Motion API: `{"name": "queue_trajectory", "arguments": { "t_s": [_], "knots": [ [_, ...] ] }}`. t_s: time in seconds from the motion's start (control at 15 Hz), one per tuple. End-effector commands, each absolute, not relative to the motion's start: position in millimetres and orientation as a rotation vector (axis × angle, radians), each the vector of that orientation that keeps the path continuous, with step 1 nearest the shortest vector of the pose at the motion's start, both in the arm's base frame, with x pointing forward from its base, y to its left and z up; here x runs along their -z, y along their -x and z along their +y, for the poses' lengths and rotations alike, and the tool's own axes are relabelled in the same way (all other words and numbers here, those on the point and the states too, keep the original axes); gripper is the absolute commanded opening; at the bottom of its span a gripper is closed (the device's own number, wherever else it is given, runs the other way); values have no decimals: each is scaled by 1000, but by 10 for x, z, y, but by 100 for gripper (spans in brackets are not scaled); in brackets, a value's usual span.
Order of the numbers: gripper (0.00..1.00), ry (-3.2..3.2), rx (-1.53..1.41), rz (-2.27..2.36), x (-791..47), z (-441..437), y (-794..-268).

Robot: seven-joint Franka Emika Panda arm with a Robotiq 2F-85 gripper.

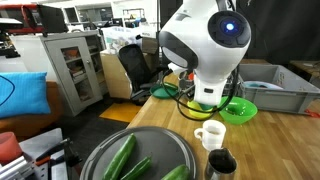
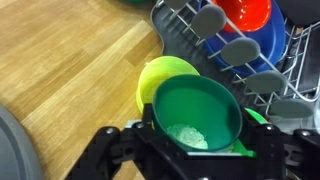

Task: Pour the contents from the green cup into the yellow bowl

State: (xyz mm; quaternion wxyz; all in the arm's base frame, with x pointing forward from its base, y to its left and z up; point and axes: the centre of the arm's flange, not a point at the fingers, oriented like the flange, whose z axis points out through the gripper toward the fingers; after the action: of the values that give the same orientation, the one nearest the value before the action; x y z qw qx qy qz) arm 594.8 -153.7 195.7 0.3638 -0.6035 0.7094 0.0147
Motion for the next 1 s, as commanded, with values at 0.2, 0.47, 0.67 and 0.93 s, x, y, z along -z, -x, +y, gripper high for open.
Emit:
{"name": "queue_trajectory", "arguments": {
  "t_s": [0.2,0.47,0.67,0.93],
  "knots": [
    [53,1556,131,1968,-1696,-1399,-6372],
    [53,1622,212,2091,-1639,-1180,-6499],
    [53,1695,273,2157,-1696,-1011,-6493],
    [53,1777,385,2175,-1879,-909,-6490]
  ]
}}
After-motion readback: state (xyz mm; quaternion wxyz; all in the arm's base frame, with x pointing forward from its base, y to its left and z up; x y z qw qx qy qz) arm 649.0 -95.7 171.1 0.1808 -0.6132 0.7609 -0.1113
